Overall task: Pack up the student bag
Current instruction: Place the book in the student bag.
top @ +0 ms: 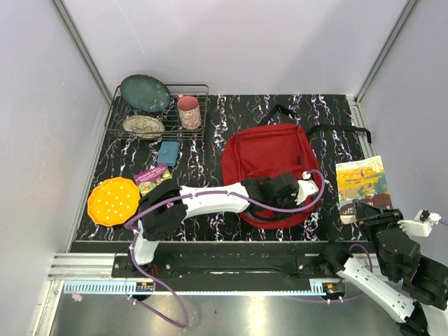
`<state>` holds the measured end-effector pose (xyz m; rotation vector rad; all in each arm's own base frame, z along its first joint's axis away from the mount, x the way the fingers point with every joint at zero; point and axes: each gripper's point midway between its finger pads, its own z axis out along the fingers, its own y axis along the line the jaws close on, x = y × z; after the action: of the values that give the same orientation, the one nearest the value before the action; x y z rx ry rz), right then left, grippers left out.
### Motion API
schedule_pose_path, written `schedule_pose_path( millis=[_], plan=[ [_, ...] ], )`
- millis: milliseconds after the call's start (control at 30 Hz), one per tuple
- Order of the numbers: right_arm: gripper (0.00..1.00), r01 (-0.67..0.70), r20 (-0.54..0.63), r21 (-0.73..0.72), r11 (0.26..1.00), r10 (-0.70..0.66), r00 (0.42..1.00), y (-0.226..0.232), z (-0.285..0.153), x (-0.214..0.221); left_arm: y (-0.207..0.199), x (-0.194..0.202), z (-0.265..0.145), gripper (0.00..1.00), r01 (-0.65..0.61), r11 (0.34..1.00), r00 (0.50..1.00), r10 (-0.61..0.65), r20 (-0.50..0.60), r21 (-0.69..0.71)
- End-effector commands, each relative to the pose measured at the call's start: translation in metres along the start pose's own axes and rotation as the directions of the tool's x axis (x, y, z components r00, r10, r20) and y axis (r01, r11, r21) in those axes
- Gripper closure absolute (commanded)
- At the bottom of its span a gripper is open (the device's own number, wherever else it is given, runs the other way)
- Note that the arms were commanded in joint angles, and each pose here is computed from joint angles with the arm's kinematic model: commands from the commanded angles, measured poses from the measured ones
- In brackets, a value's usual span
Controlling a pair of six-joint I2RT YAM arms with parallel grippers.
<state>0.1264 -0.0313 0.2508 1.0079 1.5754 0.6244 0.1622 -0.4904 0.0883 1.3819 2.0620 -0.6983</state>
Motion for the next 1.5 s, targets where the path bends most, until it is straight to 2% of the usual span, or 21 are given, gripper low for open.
schedule_pose_path(
  millis=[0, 67, 100, 133, 333, 467, 700, 867, 967, 1267, 1467],
  plan=[
    [1.0, -0.11, 0.041, -0.032, 0.993, 0.111, 0.993, 0.008, -0.005, -0.017, 0.007, -0.036, -0.014, 0.74, 0.005, 0.999, 0.995, 0.0, 0.097, -0.05],
    [1.0, -0.107, 0.033, -0.027, 0.994, 0.108, 0.994, 0.006, -0.005, -0.015, 0.007, -0.037, -0.015, 0.89, 0.005, 0.999, 0.995, 0.0, 0.1, -0.054],
    [1.0, -0.109, 0.03, -0.023, 0.994, 0.11, 0.993, 0.006, -0.005, -0.014, 0.009, -0.036, -0.015, 0.99, 0.005, 0.998, 0.995, 0.002, 0.099, -0.062],
    [1.0, -0.108, 0.024, -0.023, 0.994, 0.108, 0.994, 0.006, -0.005, -0.013, 0.009, -0.035, -0.015, 1.0, 0.005, 0.998, 0.995, 0.001, 0.095, -0.066],
    [1.0, -0.101, 0.001, -0.012, 0.995, 0.101, 0.995, 0.002, -0.006, -0.007, 0.015, -0.048, -0.033, 1.0, 0.008, 0.996, 0.991, 0.003, 0.131, -0.085],
    [1.0, -0.098, -0.017, -0.003, 0.995, 0.098, 0.995, -0.001, -0.009, -0.007, 0.036, -0.065, -0.057, 1.0, 0.054, 0.988, 0.984, -0.029, 0.178, -0.141],
    [1.0, -0.095, -0.06, -0.017, 0.995, 0.094, 0.994, 0.0, -0.018, -0.009, 0.054, -0.089, -0.095, 1.0, 0.133, 0.987, 0.961, -0.106, 0.257, -0.089],
    [1.0, -0.122, -0.114, -0.061, 0.991, 0.115, 0.987, 0.014, -0.023, -0.003, 0.086, -0.118, -0.133, 1.0, 0.238, 0.966, 0.912, -0.186, 0.365, -0.103],
    [1.0, -0.145, -0.137, -0.071, 0.987, 0.135, 0.981, 0.018, -0.025, -0.001, 0.098, -0.144, -0.158, 1.0, 0.262, 0.959, 0.879, -0.189, 0.438, -0.112],
    [1.0, -0.18, -0.247, -0.118, 0.977, 0.146, 0.958, 0.031, -0.041, 0.006, 0.096, -0.204, -0.228, 1.0, 0.254, 0.959, 0.771, -0.121, 0.626, -0.126],
    [1.0, -0.181, -0.378, -0.136, 0.974, 0.117, 0.918, 0.04, -0.045, 0.04, 0.067, -0.213, -0.22, 1.0, 0.184, 0.973, 0.788, -0.062, 0.613, -0.139]
  ],
)
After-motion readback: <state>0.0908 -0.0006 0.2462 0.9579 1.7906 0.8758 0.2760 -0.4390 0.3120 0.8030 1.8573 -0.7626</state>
